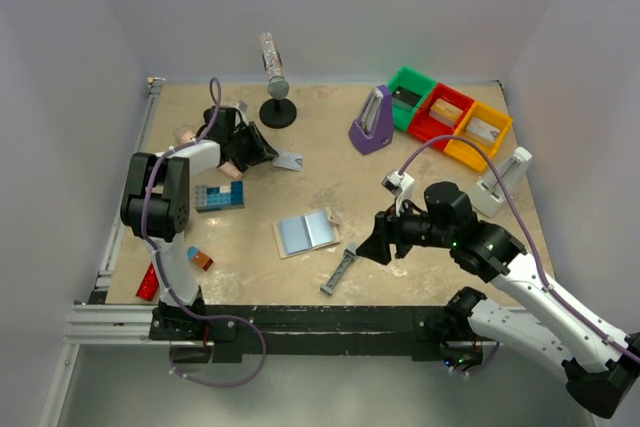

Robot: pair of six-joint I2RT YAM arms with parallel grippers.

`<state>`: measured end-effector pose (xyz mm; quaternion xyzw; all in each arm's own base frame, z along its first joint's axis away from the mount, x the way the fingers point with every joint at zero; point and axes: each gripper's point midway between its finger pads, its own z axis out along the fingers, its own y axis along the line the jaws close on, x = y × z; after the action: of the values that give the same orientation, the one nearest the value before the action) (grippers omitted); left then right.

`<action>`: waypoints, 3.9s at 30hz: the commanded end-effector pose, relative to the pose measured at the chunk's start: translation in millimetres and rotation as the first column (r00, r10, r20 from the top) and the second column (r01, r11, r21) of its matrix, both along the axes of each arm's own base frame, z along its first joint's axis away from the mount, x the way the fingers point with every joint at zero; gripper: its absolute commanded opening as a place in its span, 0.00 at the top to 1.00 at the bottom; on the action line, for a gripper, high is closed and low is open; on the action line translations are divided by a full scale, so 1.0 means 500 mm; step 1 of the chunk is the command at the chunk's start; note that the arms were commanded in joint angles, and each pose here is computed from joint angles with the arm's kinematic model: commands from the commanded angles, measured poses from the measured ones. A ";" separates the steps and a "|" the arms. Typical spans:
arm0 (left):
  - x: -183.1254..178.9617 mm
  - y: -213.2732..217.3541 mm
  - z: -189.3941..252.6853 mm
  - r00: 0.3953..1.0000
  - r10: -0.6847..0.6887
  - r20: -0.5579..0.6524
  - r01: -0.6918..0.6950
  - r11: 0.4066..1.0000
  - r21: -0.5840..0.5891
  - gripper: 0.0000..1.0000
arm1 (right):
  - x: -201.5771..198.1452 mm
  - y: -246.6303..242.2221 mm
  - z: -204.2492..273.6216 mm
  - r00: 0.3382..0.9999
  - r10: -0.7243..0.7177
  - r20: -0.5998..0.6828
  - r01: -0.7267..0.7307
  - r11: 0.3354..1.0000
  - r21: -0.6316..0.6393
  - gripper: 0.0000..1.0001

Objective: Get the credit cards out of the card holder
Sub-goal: Place the credit card at the center of the board, then remove the credit card from the card holder.

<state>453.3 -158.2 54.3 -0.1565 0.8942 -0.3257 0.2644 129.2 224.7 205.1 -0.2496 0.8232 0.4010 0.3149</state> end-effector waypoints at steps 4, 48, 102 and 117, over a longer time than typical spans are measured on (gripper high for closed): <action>0.020 0.003 0.041 0.999 -0.002 0.049 0.002 1.000 -0.006 0.66 | 0.013 0.010 0.042 0.998 0.007 0.069 -0.010 0.999 0.043 0.37; -0.524 -0.021 0.022 0.986 0.131 0.100 -0.129 0.991 -0.020 0.26 | 0.202 0.154 -0.231 0.960 -0.181 -0.215 0.091 0.924 -0.371 0.34; -0.500 -0.063 0.016 0.989 0.069 0.129 -0.062 0.996 -0.058 0.34 | 0.292 0.096 -0.319 0.946 -0.299 -0.127 0.172 0.794 -0.584 0.80; -0.498 -0.062 -0.004 0.991 0.062 0.119 -0.058 0.998 -0.036 0.35 | 0.205 0.077 -0.261 0.943 -0.298 -0.146 0.215 0.884 -0.415 1.00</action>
<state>200.5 -185.5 52.1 -0.1801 0.8695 -0.3344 0.3157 240.3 250.6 56.6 -0.1686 0.9535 0.1519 0.1983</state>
